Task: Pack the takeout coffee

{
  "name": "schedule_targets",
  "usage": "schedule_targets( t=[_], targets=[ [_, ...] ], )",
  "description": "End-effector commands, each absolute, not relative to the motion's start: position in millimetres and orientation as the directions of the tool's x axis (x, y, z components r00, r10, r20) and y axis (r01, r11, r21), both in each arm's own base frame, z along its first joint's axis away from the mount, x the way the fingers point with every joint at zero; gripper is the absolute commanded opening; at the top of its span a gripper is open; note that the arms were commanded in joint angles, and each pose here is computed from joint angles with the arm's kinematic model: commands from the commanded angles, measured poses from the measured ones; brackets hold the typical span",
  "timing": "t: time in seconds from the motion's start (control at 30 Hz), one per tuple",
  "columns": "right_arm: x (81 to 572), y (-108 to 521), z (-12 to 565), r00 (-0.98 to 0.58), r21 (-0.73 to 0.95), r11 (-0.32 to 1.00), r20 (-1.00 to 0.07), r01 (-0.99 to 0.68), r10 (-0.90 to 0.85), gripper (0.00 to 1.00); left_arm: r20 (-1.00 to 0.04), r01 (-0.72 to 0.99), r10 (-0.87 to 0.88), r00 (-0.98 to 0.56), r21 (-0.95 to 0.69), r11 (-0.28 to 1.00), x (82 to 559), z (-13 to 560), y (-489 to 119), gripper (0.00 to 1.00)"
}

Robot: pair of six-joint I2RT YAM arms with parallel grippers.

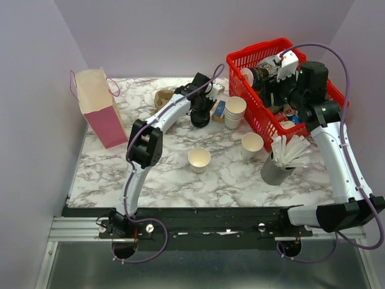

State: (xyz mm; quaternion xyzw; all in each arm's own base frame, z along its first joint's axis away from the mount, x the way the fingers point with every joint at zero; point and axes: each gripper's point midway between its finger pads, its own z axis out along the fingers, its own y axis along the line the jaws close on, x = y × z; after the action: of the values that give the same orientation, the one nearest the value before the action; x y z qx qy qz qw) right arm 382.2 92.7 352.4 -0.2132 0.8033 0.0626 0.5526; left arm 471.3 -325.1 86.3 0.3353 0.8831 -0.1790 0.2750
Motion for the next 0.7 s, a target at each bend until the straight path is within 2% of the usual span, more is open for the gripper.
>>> schedule_targets(
  t=[0.0, 0.5, 0.53, 0.57, 0.6, 0.67],
  targets=[
    [385, 97, 358, -0.296, -0.108, 0.899, -0.922, -0.423, -0.250, 0.74, -0.685, 0.716, 0.465, -0.561, -0.120, 0.688, 471, 146, -320, 0.00],
    [390, 100, 353, -0.306, -0.098, 0.894, -0.918, -0.437, -0.250, 0.74, -0.694, 0.736, 0.449, -0.564, -0.176, 0.653, 464, 159, -311, 0.00],
    [390, 101, 353, -0.307, -0.096, 0.893, -0.918, -0.440, -0.250, 0.74, -0.693, 0.725, 0.440, -0.571, -0.175, 0.666, 465, 158, -312, 0.10],
    [390, 101, 353, -0.307, -0.095, 0.894, -0.919, -0.438, -0.248, 0.74, -0.683, 0.702, 0.433, -0.588, -0.165, 0.693, 470, 151, -309, 0.42],
    [390, 102, 352, -0.310, -0.093, 0.893, -0.917, -0.441, -0.249, 0.74, -0.692, 0.695, 0.423, -0.585, -0.160, 0.701, 475, 152, -312, 0.51],
    [391, 101, 352, -0.309, -0.093, 0.893, -0.918, -0.441, -0.248, 0.74, -0.688, 0.696, 0.428, -0.586, -0.157, 0.701, 477, 145, -317, 0.59]
  ],
)
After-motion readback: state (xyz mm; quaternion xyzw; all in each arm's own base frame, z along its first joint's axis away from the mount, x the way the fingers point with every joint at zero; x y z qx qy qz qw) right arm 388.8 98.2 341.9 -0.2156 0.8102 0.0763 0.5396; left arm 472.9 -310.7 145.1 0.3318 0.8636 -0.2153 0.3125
